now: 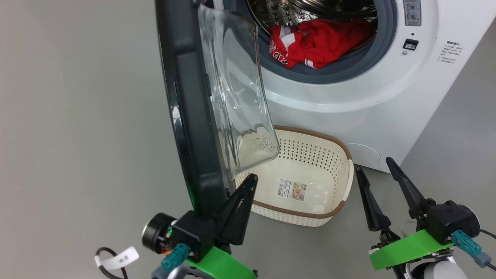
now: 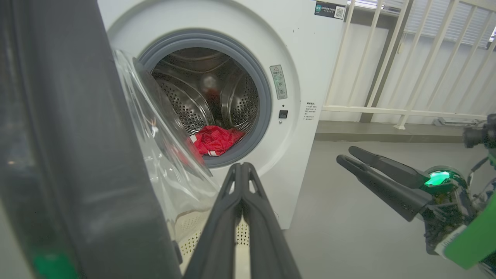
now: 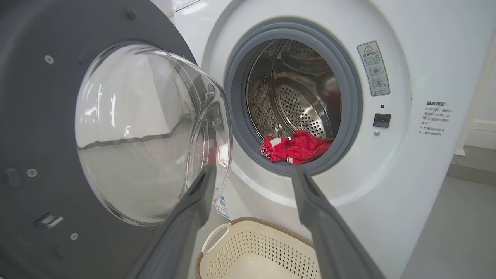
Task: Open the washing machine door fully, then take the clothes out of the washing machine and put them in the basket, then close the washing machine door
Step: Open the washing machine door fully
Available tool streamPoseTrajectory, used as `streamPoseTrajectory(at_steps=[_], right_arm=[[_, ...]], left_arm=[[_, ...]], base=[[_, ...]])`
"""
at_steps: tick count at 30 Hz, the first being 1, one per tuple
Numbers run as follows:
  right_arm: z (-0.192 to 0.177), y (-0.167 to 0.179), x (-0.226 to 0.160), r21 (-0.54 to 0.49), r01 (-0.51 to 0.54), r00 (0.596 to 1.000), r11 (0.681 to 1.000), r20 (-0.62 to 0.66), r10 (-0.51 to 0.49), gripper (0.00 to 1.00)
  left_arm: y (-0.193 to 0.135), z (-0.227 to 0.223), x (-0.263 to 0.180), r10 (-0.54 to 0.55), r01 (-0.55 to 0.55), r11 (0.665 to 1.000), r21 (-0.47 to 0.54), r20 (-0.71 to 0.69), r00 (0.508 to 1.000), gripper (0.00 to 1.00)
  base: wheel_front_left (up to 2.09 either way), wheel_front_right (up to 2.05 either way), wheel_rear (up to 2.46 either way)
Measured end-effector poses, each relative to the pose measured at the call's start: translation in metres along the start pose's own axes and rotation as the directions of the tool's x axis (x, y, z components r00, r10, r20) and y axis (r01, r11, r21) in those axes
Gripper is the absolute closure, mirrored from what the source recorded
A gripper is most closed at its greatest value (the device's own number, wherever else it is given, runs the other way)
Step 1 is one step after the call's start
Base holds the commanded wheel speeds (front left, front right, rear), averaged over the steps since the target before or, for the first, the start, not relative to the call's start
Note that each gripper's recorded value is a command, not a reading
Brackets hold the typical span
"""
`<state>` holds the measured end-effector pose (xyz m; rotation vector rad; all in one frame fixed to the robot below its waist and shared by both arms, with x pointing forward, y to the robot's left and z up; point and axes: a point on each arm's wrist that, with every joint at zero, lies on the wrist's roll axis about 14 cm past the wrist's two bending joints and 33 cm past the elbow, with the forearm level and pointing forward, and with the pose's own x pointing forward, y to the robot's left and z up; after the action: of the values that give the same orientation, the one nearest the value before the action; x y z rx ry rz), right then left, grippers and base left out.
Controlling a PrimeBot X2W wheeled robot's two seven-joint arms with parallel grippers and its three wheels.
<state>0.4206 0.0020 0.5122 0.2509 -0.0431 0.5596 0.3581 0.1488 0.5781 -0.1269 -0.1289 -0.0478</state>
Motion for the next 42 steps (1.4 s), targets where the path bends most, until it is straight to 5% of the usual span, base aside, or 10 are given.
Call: streamPoseTrajectory(at_steps=[23, 42], right_arm=[[-0.002, 0.013, 0.008, 0.006, -0.041, 0.999, 0.999, -0.003, 0.041, 0.0], [-0.007, 0.045, 0.02, 0.025, -0.134, 0.991, 0.991, -0.017, 0.134, 0.0]], left_arm=[[0.051, -0.017, -0.014, 0.195, -0.191, 0.98, 0.05, -0.086, 0.977, 1.0], [0.104, -0.005, -0.045, 0.376, -0.369, 0.924, 0.097, -0.066, 0.924, 1.0]], base=[[0.0, 0.0, 0.0], [0.0, 0.0, 0.0]])
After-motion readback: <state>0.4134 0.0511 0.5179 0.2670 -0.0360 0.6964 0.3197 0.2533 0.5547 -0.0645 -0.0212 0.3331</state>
